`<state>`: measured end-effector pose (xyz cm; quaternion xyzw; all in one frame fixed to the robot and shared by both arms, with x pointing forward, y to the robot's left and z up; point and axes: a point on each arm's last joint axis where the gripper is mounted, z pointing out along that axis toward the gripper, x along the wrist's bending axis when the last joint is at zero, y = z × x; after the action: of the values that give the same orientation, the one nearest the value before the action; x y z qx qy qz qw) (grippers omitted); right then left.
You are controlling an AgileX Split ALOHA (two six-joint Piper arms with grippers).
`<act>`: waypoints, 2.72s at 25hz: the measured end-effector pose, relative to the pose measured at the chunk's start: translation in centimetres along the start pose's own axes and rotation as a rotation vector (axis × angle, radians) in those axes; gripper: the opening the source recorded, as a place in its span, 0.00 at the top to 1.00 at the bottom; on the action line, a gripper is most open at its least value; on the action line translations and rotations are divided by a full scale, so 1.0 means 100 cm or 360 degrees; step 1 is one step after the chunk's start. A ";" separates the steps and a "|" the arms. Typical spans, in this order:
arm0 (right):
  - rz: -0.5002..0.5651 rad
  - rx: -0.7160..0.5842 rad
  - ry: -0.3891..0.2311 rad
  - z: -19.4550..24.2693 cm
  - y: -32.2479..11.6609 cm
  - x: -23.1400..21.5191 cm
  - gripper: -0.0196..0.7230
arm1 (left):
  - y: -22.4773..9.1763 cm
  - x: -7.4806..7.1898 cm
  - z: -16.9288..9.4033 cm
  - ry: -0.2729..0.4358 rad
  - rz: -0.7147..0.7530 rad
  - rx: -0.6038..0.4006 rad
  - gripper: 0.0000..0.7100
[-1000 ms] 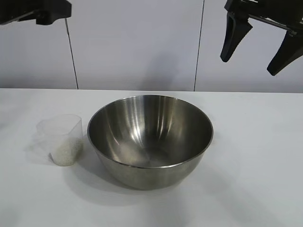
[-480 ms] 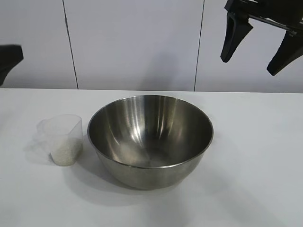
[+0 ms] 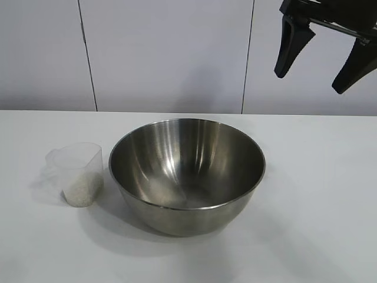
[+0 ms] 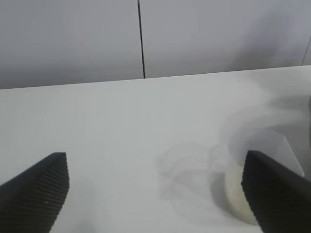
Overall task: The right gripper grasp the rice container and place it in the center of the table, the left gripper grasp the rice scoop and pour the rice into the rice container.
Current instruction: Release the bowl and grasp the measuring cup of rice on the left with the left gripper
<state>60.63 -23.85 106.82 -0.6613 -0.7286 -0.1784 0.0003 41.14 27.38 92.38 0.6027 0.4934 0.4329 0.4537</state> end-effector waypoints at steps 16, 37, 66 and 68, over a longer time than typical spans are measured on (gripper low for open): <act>-0.0017 0.0000 0.0000 0.000 0.000 0.000 0.11 | -0.061 -0.011 0.034 -0.0130 0.0068 0.0503 0.02; -0.0007 -0.0001 0.0025 0.000 0.000 0.001 0.11 | -0.042 -0.013 0.071 -0.0137 0.0293 0.0285 0.02; -0.0011 0.0021 0.0031 0.000 -0.001 0.002 0.11 | -0.084 -0.021 0.089 -0.0233 0.0288 0.0448 0.02; -0.0011 0.0021 0.0031 0.000 -0.001 0.002 0.11 | -0.084 -0.021 0.091 -0.0229 0.0285 0.0442 0.02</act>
<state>60.49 -23.69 106.84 -0.6570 -0.7320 -0.1800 0.0111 47.95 25.08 82.15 0.7307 0.4589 0.3549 0.3599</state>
